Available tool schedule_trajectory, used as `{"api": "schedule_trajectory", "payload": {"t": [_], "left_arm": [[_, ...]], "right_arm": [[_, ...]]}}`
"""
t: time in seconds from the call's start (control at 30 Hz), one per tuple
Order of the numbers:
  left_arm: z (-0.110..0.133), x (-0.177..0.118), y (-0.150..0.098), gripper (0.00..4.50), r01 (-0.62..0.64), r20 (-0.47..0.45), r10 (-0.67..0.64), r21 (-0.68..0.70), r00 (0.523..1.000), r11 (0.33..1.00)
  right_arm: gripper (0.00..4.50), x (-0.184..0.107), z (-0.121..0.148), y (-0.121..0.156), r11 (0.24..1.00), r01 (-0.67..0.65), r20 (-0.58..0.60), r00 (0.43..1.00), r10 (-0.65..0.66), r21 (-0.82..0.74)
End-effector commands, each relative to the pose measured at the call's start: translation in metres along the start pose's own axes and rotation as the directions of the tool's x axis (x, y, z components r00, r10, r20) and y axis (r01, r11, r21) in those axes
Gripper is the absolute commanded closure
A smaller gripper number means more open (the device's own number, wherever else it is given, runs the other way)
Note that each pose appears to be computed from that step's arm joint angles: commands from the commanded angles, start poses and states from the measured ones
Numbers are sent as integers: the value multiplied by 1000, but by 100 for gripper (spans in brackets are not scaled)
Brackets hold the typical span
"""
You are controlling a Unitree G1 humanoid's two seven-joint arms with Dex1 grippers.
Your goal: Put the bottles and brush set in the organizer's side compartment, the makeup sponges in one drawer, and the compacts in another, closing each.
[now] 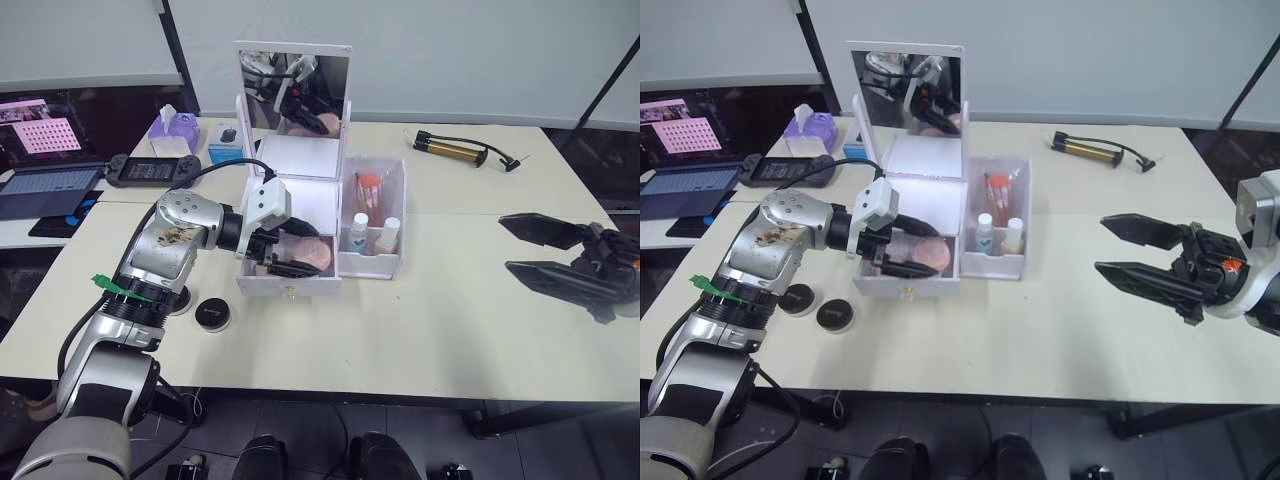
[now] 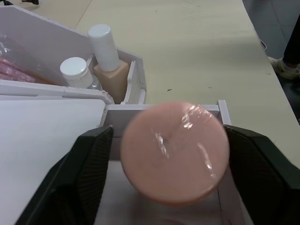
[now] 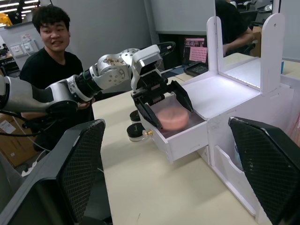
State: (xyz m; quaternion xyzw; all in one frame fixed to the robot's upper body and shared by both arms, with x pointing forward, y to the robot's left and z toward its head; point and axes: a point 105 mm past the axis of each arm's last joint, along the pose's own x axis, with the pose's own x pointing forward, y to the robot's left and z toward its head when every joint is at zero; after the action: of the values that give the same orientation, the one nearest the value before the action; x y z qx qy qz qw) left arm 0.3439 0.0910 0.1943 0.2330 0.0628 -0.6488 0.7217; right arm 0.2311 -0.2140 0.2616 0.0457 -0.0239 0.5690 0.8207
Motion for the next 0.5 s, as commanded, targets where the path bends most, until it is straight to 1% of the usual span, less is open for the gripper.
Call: {"api": "schedule_trajectory", "payload": {"t": [0.03,0.17,0.23,0.27,0.33,0.43,0.5], "left_arm": [[18,-11,5,2,-20,18,20,42,1000,999],[26,-22,5,2,-60,26,59,76,998,995],[32,-31,0,2,-68,52,66,47,996,997],[37,-37,-5,2,-61,81,58,37,995,997],[51,-52,-20,2,-54,166,43,61,985,997],[44,-83,-38,2,-113,167,117,-28,979,993],[42,-98,-50,2,-152,172,161,-65,972,986]], "right_arm": [[0,0,13,5,999,-17,18,1000,18,-37],[0,3,15,7,999,-48,22,999,48,-24],[0,4,17,10,997,-69,21,997,69,-22],[0,5,17,11,997,-78,13,997,79,-20],[0,6,18,12,995,-98,-3,995,98,-14],[0,8,19,14,991,-131,-25,991,130,-10],[0,10,21,12,989,-144,-31,989,144,-10]]}}
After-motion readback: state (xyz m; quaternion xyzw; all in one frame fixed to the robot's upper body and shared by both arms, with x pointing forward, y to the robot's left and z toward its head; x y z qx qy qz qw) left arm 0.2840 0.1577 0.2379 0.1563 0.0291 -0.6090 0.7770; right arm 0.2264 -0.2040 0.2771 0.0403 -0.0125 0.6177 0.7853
